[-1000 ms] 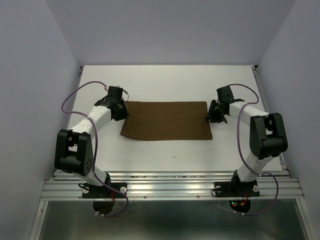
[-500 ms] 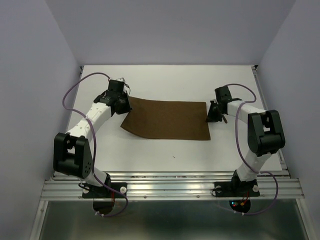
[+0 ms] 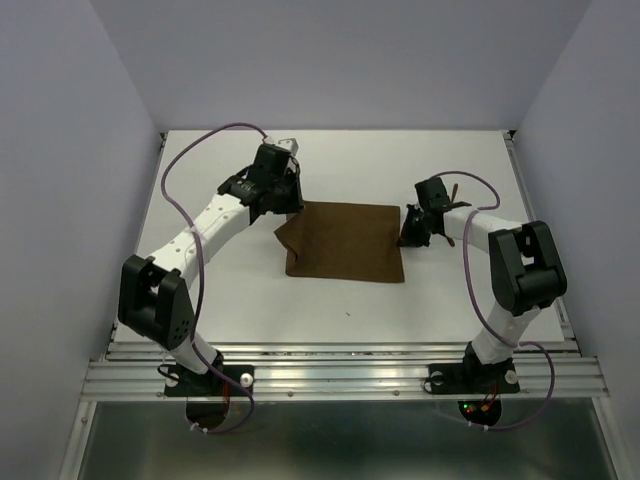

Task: Fold the napkin into a case and place the utensils inside
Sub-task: Fold the rectangle-folded napkin at the center of the board.

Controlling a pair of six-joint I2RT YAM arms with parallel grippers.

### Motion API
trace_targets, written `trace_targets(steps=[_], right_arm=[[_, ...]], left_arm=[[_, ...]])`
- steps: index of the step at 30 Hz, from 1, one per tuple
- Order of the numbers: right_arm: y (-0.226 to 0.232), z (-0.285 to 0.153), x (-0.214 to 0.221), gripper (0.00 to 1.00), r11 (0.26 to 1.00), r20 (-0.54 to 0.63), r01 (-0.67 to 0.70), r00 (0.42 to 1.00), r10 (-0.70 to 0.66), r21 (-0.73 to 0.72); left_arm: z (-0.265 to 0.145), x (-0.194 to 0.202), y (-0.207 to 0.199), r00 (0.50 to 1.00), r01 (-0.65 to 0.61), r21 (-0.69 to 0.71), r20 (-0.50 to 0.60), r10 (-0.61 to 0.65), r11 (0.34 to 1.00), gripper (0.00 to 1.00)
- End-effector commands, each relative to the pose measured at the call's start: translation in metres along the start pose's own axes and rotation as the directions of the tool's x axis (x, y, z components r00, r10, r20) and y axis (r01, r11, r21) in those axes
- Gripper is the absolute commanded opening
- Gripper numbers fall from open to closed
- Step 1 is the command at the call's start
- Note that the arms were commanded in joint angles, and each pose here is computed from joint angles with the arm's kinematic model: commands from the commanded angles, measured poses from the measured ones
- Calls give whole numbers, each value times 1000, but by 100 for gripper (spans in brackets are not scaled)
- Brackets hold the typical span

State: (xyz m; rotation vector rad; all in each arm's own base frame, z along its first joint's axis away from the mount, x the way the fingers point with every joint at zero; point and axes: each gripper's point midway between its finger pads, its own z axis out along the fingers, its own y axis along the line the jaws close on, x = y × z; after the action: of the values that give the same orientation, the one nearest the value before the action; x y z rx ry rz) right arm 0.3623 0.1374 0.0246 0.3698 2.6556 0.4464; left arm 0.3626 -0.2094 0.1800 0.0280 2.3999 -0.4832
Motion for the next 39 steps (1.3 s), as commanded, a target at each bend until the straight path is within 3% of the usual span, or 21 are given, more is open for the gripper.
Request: trace_targets(steps=[1,14,25,39], right_arm=[[13,3,4,7,999,2,-16,1000,16,-35],[19,11,2,8,998,-8,-36,999,36,-59],[22,11,5,9,997,-17,-35,999,33,-68],[21,12,10,8,996,-26,-50,999,48,-69]], left_arm=[[0,-7,-42,1000,-22,103,-4,22,994,0],[47,14,-120,993,-25,232,-104,50,972,0],[86,46,-144,978,25,275,-206,34,961,0],[94,61,-165,962,71,324,-272,21,943,0]])
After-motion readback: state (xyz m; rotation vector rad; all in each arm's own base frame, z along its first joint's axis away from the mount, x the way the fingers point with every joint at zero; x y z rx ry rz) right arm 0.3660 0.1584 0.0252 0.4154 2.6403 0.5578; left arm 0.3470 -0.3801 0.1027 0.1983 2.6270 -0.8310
